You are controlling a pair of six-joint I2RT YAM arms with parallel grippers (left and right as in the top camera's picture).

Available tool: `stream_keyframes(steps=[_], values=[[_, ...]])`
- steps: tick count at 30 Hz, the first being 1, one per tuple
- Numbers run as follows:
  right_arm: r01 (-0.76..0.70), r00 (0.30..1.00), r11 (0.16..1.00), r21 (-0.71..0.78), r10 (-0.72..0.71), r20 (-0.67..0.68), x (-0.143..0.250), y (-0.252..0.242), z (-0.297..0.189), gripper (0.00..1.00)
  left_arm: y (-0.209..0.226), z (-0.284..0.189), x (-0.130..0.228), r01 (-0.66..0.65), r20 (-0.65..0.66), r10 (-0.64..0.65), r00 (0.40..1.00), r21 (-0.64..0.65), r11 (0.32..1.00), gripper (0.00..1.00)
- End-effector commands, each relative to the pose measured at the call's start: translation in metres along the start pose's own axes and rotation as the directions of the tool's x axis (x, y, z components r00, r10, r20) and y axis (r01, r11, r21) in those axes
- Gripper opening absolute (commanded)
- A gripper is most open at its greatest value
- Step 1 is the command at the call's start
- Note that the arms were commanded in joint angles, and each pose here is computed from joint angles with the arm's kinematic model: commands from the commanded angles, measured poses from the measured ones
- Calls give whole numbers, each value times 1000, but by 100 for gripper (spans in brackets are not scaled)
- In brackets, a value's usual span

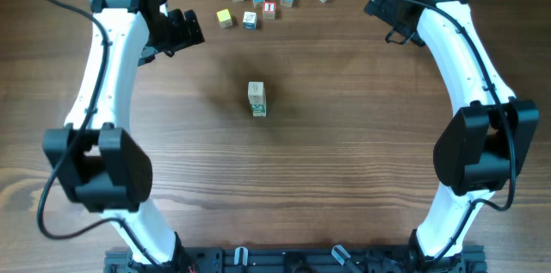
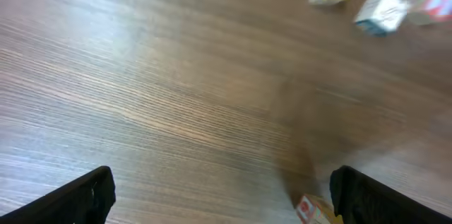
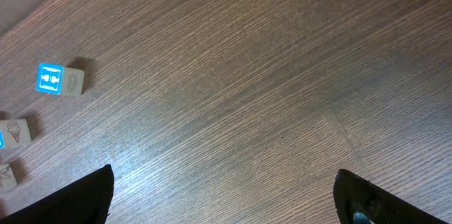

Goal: Form a tower

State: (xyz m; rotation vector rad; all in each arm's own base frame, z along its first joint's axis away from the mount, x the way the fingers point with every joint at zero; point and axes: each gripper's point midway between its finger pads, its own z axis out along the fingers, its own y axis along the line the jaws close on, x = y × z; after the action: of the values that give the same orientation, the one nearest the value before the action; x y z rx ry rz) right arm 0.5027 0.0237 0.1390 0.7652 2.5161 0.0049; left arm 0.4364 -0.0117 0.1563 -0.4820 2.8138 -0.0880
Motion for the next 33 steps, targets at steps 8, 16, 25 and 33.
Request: stream_keyframes(steps=[8, 16, 25, 33], values=[[-4, 999, 1000, -24, 5, 50, -15, 4, -19, 100, 6, -226, 15, -47, 489, -51, 871, 187, 981, 100], [-4, 999, 1000, -24, 5, 50, -15, 4, -19, 100, 30, -337, 82, -110, 695, -110, 711, 265, 958, 100], [-4, 999, 1000, -24, 5, 50, -15, 4, -19, 100, 36, -311, 96, -109, 691, -109, 715, 263, 959, 100], [-4, 999, 1000, -24, 5, 50, -15, 4, -19, 100, 29, -305, 78, -230, 888, -226, 401, 336, 913, 100]])
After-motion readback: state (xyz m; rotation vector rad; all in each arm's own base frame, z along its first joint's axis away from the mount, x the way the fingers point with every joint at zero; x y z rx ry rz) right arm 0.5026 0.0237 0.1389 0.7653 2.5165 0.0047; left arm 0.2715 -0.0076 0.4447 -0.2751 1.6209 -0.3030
